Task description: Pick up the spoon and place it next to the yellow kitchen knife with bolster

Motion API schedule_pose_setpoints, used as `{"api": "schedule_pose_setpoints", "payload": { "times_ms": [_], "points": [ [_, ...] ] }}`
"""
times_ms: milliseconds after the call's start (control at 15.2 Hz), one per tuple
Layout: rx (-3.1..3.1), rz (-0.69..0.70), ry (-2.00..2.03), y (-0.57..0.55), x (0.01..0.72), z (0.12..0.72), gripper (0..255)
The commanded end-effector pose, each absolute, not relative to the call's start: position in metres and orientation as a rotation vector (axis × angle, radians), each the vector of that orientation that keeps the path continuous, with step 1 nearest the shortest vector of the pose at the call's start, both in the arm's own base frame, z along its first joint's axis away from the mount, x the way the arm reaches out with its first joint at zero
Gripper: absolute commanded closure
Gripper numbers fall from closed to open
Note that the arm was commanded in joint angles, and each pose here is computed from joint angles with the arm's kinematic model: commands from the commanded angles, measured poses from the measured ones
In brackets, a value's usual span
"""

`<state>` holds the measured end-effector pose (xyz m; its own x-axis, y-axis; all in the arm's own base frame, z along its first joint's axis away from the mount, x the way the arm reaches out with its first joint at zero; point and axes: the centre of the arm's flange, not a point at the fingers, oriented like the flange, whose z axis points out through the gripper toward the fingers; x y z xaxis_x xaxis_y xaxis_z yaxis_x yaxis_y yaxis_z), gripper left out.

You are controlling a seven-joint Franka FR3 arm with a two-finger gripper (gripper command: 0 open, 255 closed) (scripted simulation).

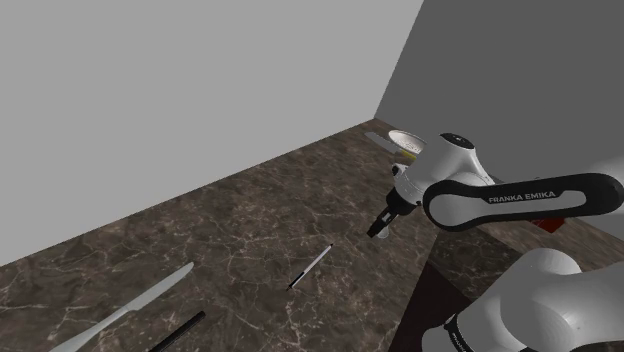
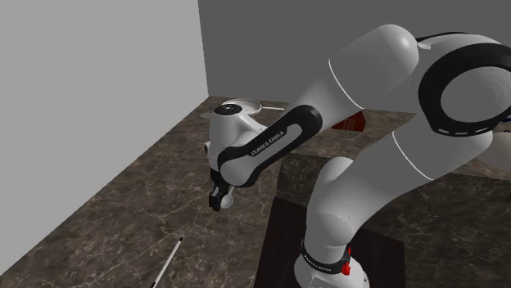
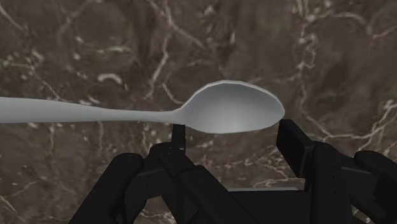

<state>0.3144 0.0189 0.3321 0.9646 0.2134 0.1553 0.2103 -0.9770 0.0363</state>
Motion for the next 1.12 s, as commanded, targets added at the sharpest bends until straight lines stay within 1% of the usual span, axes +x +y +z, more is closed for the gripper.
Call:
{"api": "schedule_pose_setpoints", "payload": {
  "times_ms": [0, 198, 1056],
  "points": [
    [3.094, 0.248, 0.334, 0.019, 0.314, 0.332, 255],
    [3.094, 0.248, 0.334, 0.019, 0.314, 0.332, 255],
    [3.094, 0.248, 0.334, 0.019, 0.314, 0.401, 255]
  ]
}}
